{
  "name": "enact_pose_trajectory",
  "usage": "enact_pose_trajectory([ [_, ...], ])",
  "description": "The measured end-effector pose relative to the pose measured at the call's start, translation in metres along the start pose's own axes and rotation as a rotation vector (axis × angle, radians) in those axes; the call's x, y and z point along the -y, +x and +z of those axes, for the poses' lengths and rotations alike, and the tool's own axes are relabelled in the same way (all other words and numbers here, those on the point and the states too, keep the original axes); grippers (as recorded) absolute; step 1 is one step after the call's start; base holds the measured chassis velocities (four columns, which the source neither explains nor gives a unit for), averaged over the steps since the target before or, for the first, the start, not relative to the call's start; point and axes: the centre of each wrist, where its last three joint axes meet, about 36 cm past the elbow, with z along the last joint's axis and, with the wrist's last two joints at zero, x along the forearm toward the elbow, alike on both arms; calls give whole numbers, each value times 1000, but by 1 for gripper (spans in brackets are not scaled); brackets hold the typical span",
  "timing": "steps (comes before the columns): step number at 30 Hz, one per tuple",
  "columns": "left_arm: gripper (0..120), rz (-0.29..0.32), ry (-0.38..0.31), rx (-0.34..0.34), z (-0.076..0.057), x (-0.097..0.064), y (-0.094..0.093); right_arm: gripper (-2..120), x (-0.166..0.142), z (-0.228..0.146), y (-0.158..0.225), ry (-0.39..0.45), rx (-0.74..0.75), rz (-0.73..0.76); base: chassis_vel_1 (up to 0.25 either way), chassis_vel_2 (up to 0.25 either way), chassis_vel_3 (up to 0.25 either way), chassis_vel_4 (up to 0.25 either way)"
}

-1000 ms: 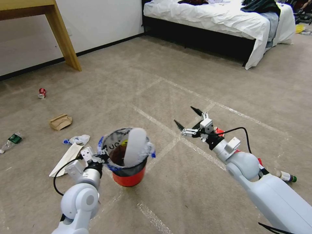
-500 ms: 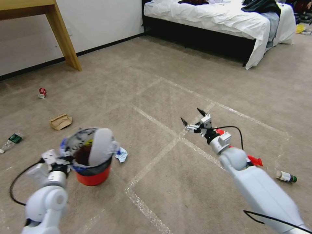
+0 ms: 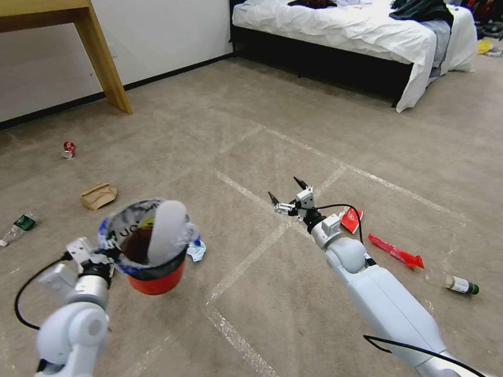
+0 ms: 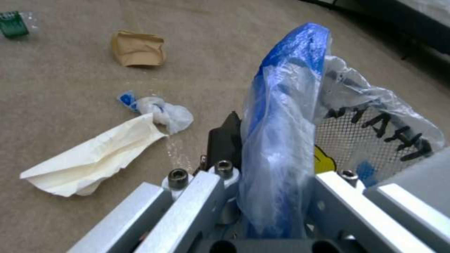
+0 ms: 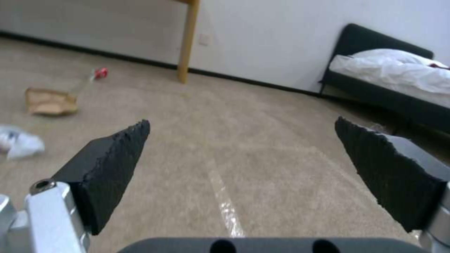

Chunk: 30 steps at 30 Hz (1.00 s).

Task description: Pick up the trash bin and place the garbage on the floor into it.

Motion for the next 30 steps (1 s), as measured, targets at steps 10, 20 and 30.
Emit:
enact_pose_trajectory([
  [10, 4, -83, -12, 31, 5, -6, 13, 100, 18, -1, -48, 52, 2, -137, 0, 0, 0, 0],
  [20, 4, -139, -20, 53, 7, -16, 19, 100, -23, 4, -87, 9, 32, -212, 0, 0, 0, 0],
  [30, 4, -160, -15, 69, 3, -23, 20, 100, -38, 17, -90, 22, 45, -217, 0, 0, 0, 0],
])
